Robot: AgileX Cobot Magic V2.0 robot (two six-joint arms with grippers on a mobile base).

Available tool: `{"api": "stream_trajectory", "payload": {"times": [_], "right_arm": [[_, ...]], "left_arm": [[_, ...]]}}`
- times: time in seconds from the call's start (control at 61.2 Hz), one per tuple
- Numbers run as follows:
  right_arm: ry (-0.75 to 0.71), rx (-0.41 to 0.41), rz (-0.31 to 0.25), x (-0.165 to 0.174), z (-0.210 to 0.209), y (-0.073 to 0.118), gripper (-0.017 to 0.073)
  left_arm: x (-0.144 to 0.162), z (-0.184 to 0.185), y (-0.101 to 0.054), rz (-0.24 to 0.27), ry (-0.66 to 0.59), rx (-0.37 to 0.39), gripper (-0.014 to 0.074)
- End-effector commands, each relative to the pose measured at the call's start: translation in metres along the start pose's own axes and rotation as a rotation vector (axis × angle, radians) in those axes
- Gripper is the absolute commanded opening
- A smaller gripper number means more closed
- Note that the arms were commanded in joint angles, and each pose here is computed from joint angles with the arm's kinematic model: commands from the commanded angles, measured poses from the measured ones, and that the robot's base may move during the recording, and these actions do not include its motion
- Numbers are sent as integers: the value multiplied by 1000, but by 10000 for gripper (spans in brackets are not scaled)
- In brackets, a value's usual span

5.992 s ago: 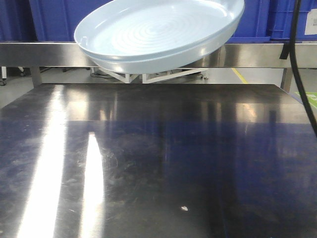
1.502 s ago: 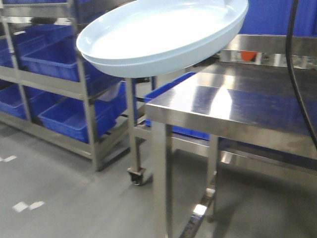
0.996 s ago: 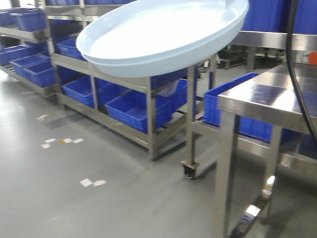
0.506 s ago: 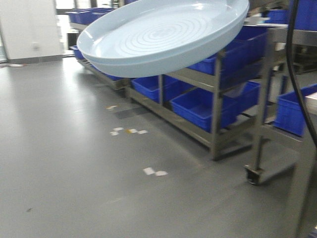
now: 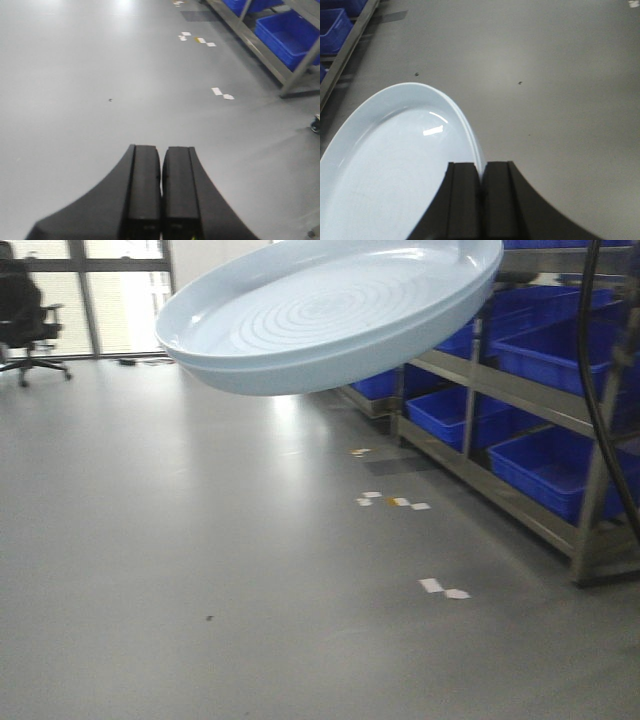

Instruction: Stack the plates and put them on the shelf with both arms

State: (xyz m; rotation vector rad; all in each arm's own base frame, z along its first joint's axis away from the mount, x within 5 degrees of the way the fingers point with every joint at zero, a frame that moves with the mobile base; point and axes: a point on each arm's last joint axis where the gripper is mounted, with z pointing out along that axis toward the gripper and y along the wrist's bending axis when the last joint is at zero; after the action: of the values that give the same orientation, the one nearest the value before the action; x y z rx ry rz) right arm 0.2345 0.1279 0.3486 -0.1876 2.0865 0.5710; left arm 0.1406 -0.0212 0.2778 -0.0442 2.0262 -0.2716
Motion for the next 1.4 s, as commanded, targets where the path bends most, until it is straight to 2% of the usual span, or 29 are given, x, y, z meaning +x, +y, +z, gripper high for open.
{"api": "stream_trajectory", "payload": {"times": [0.0,1.388], "right_arm": [[-157,-33,2,-22,-15,6,56],[-157,-33,2,-22,-15,6,56]], "left_arm": [[-16,-4,-3,-10,-105,8,86],[-16,-4,-3,-10,-105,8,86]]}}
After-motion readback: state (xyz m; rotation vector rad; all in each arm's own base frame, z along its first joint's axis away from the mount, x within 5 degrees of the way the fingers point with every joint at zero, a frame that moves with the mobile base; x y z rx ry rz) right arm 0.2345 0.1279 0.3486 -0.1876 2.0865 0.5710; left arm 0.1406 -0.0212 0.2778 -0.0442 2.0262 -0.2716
